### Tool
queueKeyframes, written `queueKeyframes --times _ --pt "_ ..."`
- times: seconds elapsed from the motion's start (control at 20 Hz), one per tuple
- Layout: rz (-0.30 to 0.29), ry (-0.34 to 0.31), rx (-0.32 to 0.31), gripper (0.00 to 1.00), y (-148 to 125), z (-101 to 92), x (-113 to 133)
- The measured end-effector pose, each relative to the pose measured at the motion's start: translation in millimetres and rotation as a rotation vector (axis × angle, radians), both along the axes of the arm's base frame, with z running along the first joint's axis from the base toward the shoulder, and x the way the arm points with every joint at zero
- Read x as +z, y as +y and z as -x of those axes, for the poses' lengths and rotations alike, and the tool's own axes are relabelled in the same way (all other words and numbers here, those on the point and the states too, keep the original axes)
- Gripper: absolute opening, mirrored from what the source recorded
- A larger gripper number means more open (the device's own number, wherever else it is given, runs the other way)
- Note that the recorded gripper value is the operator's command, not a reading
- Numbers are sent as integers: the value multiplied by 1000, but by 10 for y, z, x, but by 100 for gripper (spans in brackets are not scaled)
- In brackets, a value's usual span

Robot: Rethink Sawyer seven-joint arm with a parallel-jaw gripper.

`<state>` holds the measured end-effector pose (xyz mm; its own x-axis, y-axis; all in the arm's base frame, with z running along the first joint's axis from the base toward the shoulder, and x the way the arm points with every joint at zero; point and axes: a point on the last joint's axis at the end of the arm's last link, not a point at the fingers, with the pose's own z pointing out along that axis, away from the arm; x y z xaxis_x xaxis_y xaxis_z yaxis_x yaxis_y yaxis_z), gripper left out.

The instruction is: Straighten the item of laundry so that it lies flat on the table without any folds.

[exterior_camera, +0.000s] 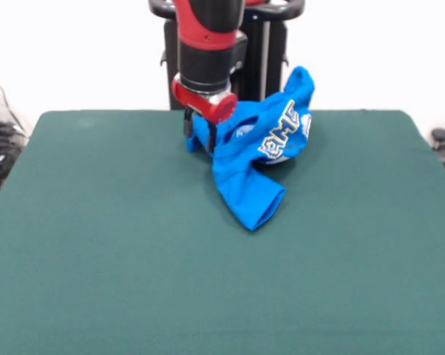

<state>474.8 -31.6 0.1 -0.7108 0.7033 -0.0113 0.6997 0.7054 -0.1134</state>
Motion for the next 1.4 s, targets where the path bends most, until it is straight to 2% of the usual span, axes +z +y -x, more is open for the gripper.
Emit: queueKeyframes --times 0.8,1.4 --pt "-14 13 13 100 103 22 3" --pt "-52 25 86 100 523 -61 289"
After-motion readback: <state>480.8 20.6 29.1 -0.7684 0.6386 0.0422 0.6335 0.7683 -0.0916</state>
